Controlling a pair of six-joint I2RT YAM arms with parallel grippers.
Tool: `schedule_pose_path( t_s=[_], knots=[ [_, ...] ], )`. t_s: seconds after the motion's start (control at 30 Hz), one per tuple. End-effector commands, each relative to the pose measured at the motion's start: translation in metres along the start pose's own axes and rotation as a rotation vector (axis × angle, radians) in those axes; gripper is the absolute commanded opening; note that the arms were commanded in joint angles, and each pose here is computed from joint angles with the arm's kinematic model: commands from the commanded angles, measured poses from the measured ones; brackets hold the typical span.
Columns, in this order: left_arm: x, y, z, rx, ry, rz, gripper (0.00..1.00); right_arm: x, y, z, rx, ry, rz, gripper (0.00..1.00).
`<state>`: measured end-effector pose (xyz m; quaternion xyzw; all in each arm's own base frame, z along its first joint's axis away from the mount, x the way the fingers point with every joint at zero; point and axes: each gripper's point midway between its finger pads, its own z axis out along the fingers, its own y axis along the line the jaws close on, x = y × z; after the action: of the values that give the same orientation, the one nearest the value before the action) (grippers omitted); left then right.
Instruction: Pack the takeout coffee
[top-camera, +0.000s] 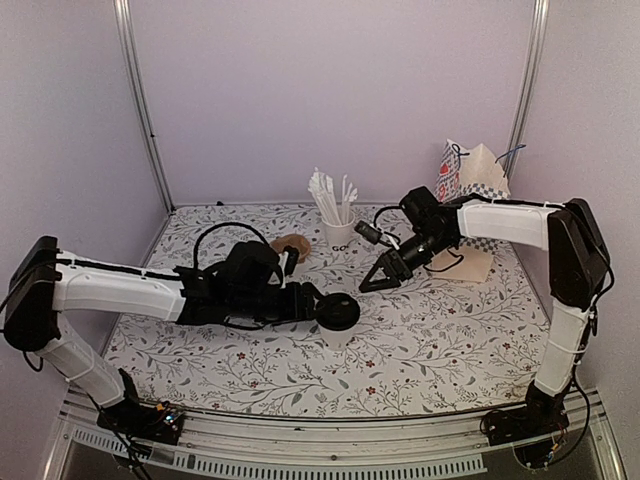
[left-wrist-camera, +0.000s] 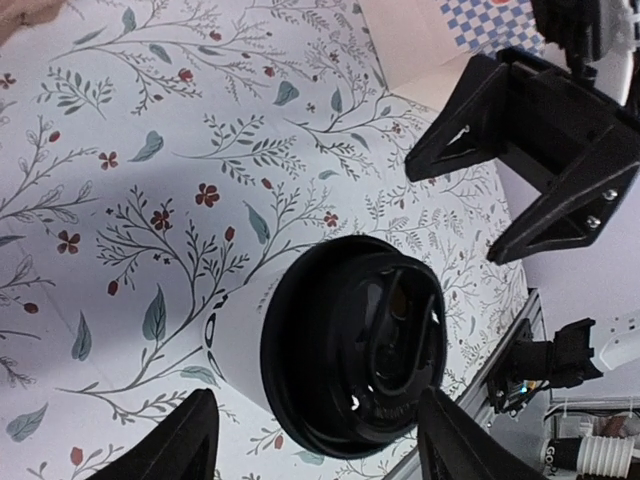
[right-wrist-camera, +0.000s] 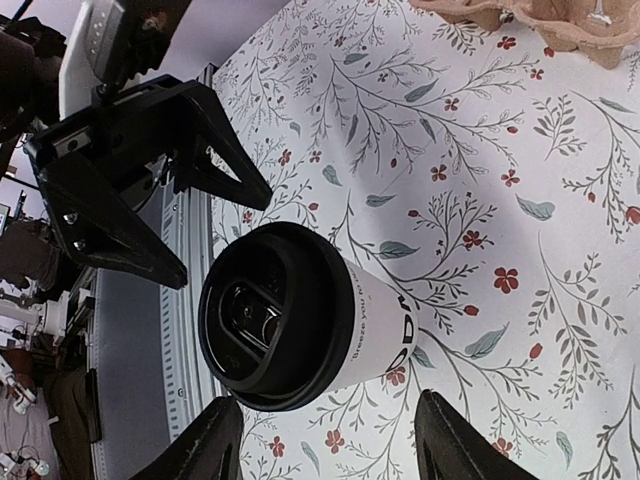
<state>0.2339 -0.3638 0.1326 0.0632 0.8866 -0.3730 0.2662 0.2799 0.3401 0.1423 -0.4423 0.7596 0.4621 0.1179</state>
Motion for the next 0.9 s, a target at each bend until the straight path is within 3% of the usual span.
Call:
schedule_pose_path(
  t_s=[0.0, 0.5, 0.87],
  knots=[
    [-0.001, -0.007, 0.015, -0.009, -0.004, -0.054, 0.69, 0.000, 0.000, 0.009, -0.049, 0.008, 0.003, 0.61],
    [0.001, -0.002, -0.023, 0.007, -0.130, -0.171, 0.62, 0.013, 0.004, 0.007, -0.083, -0.014, 0.095, 0.51],
    [-0.007, 0.004, -0.024, 0.079, -0.171, -0.145, 0.52, 0.008, -0.008, 0.020, -0.147, 0.010, 0.172, 0.47]
  ],
)
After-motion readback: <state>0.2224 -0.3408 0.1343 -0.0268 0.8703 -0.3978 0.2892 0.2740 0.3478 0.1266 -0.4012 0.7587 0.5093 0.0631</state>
